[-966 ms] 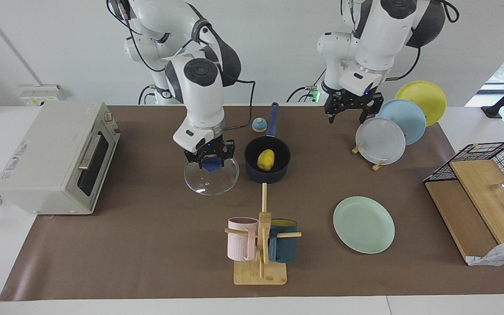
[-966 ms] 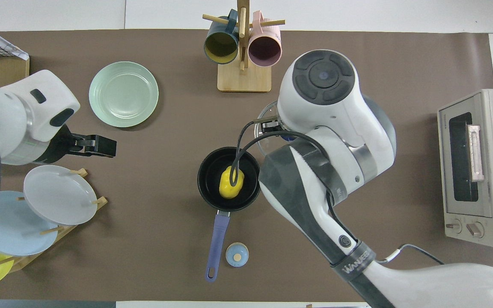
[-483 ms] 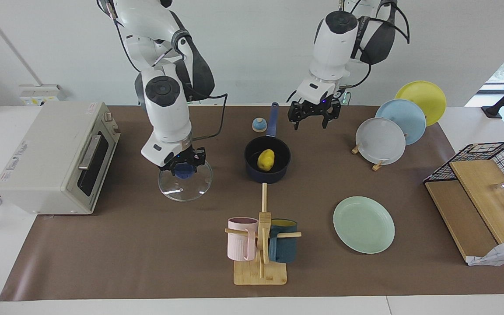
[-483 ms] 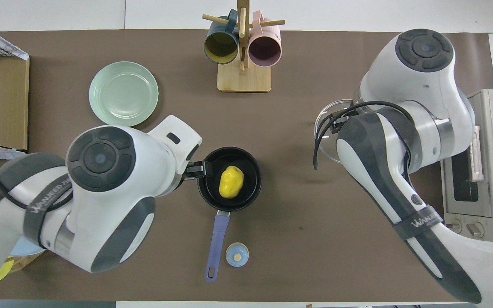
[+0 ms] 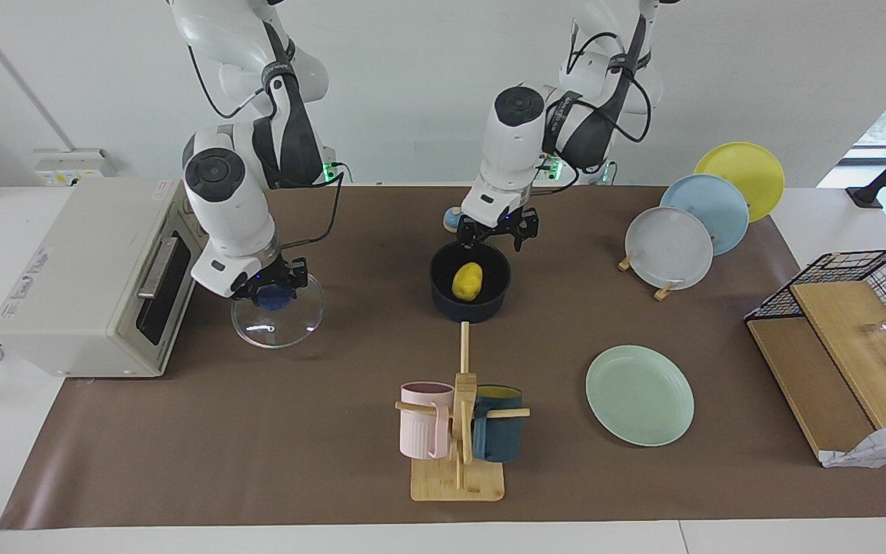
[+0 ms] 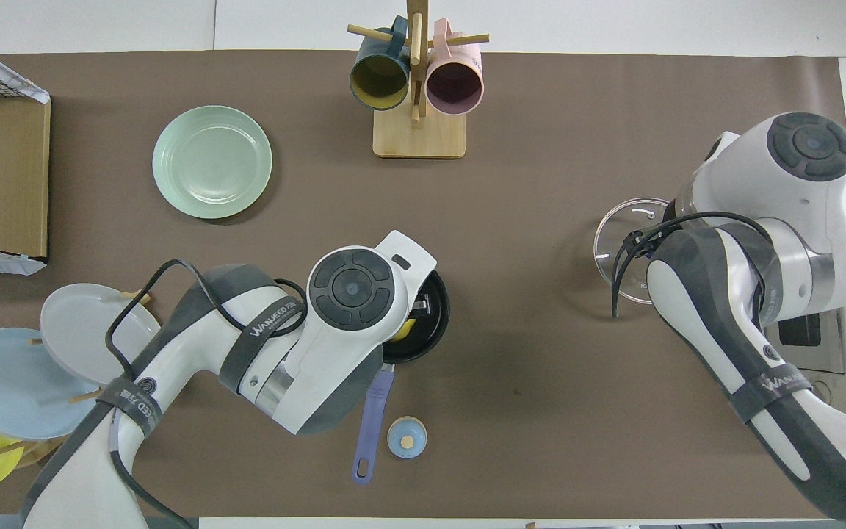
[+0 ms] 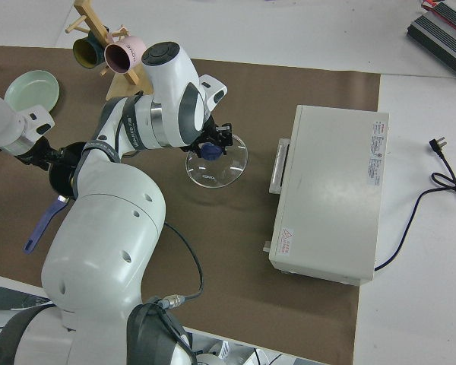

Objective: Transfer potato from pot to plate
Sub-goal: 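Move the lid with the right gripper while the left gripper enters the pot, then lower the lid with the right gripper while the left gripper grasps the potato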

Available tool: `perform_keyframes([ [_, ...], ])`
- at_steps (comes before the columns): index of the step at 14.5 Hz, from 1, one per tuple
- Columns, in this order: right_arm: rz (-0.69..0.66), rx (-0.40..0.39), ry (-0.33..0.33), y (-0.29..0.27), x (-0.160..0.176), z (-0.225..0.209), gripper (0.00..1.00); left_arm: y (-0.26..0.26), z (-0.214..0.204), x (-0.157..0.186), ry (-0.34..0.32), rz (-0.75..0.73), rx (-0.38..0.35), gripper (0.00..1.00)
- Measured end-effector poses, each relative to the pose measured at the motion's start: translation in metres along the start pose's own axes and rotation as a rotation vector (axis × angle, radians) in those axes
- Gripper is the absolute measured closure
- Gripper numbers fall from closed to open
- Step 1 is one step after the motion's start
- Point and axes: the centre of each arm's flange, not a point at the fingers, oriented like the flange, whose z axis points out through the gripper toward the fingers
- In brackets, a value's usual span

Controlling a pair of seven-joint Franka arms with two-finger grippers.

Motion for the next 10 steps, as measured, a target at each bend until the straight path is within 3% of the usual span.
perform_keyframes([
  [6, -0.021, -0.001, 0.006, 0.022, -0.036, 0.033, 0.34, 0.022, 0.050, -0.006, 0.000, 0.013, 0.048, 0.00],
  [10, -0.022, 0.001, -0.001, 0.030, -0.047, 0.042, 0.34, 0.023, 0.056, -0.006, -0.003, 0.013, 0.051, 0.00],
])
